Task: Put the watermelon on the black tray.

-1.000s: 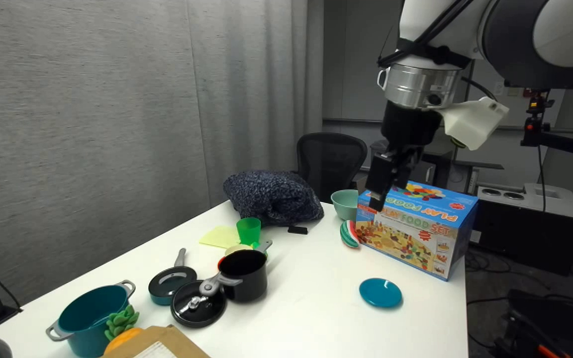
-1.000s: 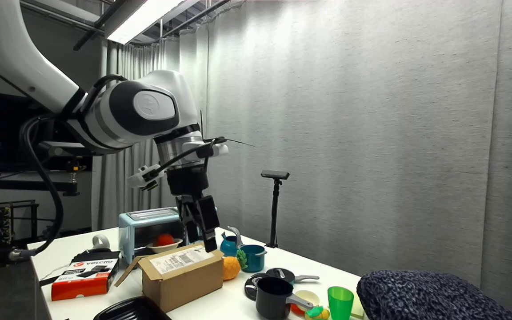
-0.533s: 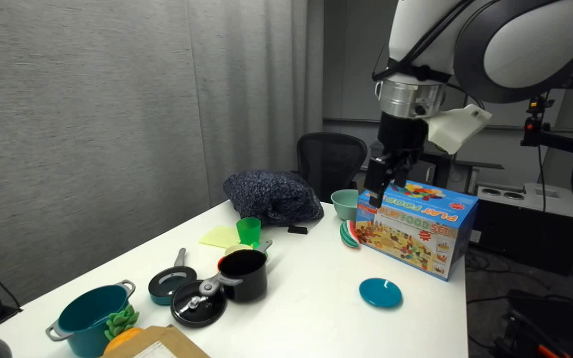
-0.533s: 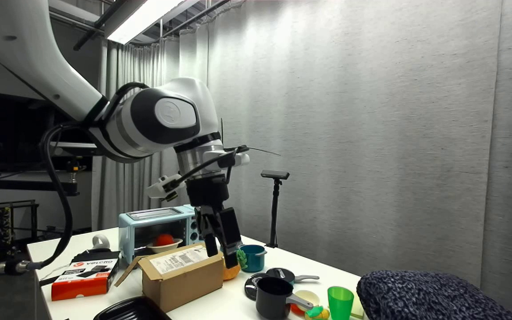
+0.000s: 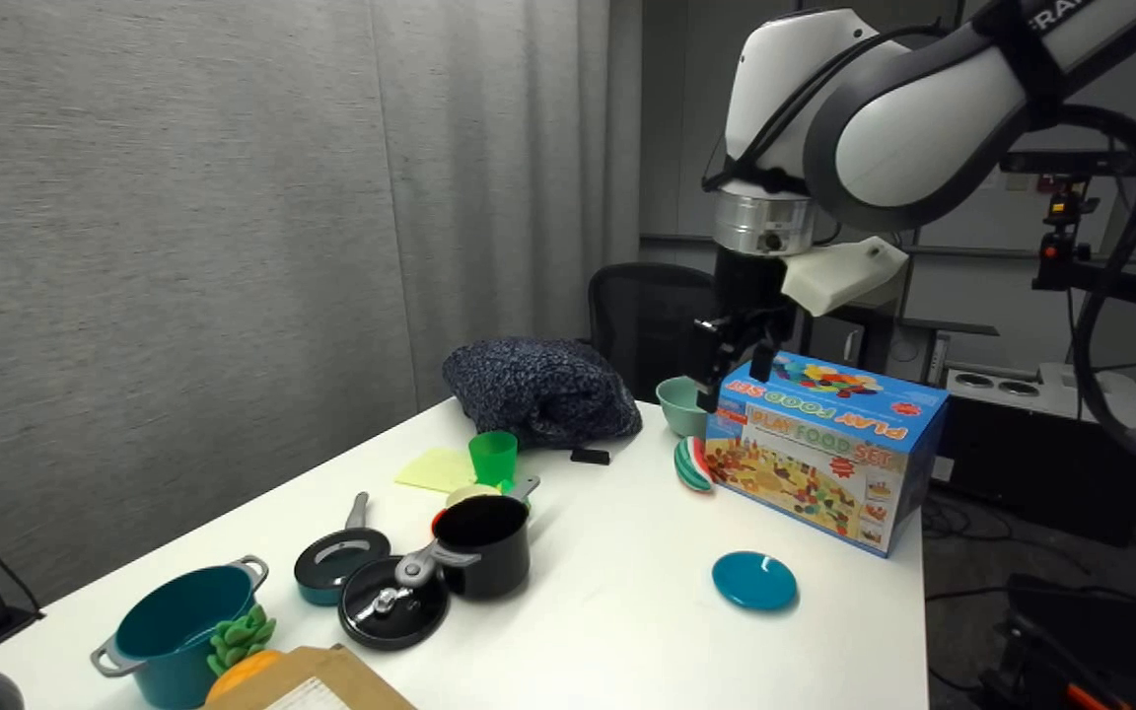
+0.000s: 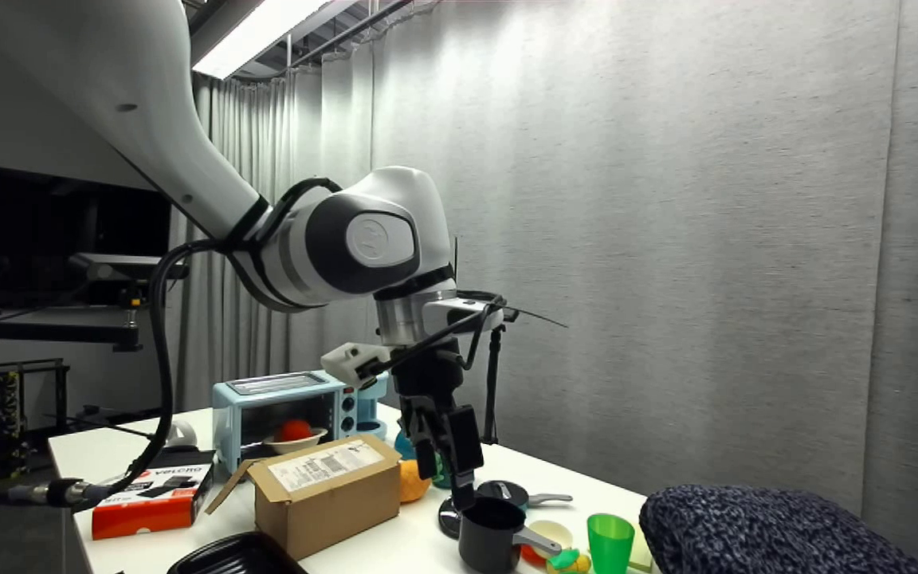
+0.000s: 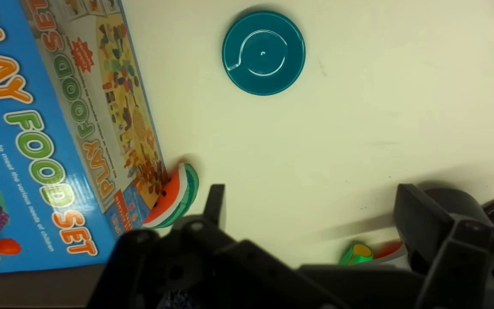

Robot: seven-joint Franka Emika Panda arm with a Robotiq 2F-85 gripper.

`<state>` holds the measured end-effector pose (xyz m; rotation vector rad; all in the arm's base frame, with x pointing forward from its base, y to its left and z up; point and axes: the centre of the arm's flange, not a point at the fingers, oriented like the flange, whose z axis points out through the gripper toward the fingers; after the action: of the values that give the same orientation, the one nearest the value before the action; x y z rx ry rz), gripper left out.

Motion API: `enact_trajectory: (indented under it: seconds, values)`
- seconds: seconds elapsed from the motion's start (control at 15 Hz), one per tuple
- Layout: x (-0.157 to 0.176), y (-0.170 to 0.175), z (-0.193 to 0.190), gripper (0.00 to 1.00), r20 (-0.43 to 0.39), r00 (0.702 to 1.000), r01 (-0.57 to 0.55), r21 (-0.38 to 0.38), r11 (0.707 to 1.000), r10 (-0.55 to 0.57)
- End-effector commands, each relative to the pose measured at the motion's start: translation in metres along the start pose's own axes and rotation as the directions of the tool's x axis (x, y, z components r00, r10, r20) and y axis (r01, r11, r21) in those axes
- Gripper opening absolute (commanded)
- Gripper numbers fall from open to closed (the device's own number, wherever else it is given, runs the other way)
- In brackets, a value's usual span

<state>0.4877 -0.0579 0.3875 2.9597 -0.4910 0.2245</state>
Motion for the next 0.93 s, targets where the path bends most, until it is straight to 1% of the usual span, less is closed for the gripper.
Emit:
enact_trajectory:
  seconds: [0.0,0.13,0.4,0.53,0.67,0.87]
  values:
    - [-0.007,-0.003,0.002,1.00,-0.002,1.000,0.019,-0.008,1.000,-0.019]
    - [-0.007,-0.010,0.016,1.00,-0.007,0.999,0.034,-0.012,0.999,-0.034]
    - [0.016,-0.024,0.039,1.00,-0.036,0.999,0.031,0.010,0.999,-0.031]
    - [0.028,-0.028,0.052,1.00,-0.052,0.999,0.013,0.007,1.000,-0.012]
    - [0.043,-0.029,0.066,1.00,-0.063,0.998,-0.013,-0.013,1.000,0.012]
    - [0.067,-0.018,0.083,1.00,-0.068,0.993,-0.097,-0.043,0.994,0.094]
